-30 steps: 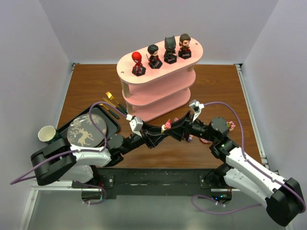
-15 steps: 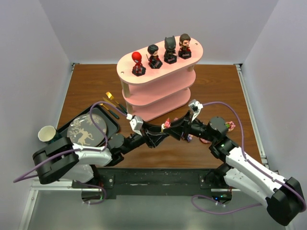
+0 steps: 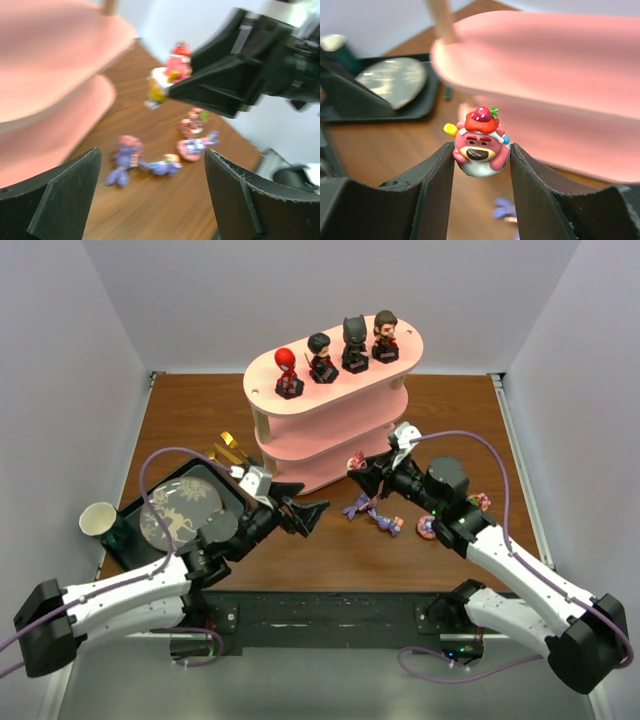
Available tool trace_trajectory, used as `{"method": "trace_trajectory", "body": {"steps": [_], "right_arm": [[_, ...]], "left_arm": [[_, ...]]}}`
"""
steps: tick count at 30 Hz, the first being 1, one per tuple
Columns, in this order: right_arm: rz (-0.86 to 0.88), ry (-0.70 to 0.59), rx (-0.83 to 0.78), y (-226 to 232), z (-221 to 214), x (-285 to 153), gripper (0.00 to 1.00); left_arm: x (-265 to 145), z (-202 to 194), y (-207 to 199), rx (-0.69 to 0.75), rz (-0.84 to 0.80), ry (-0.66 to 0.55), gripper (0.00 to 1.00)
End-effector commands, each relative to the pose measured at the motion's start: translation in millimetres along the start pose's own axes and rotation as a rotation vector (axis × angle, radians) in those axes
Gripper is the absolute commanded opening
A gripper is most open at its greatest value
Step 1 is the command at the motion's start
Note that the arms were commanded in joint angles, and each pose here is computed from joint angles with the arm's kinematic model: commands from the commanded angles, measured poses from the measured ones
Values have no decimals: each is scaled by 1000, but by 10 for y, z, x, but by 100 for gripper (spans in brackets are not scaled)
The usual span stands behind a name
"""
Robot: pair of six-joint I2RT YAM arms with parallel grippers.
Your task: Place and organize the plastic toys onto the shelf
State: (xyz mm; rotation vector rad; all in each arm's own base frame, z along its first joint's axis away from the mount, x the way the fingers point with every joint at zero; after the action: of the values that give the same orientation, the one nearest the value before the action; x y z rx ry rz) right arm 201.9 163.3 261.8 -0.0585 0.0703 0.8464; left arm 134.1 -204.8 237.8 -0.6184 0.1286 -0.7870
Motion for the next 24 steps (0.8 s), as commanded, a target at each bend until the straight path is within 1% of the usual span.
{"method": "trace_trajectory", "body": {"steps": [1, 2, 3, 4, 5, 6, 7, 9, 10, 12, 13, 15, 18, 24], "right_arm": [[-179, -29, -196, -356, 228, 70, 0], [-185, -53, -214, -407, 286, 86, 0], [-190, -51, -210, -462, 272, 129, 0], [-221, -58, -193, -586, 273, 119, 0], [-231, -86, -192, -659, 336, 133, 0], [-222, -89, -187, -714, 353, 144, 0], [-246, -66, -174, -837, 310, 169, 0], [-253, -80, -184, -937, 400, 194, 0], [-266, -71, -184, -1023, 384, 212, 0], [-264, -89, -188, -1117, 475, 240, 0], [-255, -75, -174, -1195, 447, 265, 0], [-246, -91, -173, -1272, 534, 308, 0], [-234, -97, -173, -1371, 581, 375, 0], [-200, -97, -169, -1552, 565, 545, 0]], "left_arm": [[-200, 186, 304, 67, 309, 110, 89], [-217, 315, 370, 66, 349, 82, 89], [-269, 393, 376, 69, 349, 71, 90], [-341, 436, 494, 80, 420, 84, 91], [-370, 530, 512, 102, 438, 70, 92], [-402, 583, 533, 113, 442, 75, 92], [-456, 644, 644, 125, 502, 80, 92], [-486, 735, 713, 155, 511, 99, 93], [-534, 795, 817, 158, 561, 90, 93], [-573, 842, 903, 178, 571, 101, 94], [-596, 891, 957, 186, 594, 78, 94], [-615, 888, 1003, 222, 619, 62, 94], [-609, 881, 1034, 237, 623, 33, 94], [-637, 828, 1089, 249, 655, 58, 94]]}}
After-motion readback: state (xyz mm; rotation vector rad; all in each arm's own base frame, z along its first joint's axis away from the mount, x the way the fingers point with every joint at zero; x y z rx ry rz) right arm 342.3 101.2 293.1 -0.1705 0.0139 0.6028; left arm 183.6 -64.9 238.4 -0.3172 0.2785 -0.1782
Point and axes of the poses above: each gripper's point midway between its finger pads, its own x axis out along the fingers, its own y axis along the line the jaws close on, z = x × y, the point moved 10 cm from there along -x, back along the fingers, and after that the axes turned 10 degrees about -x, right-handed, at the moved point
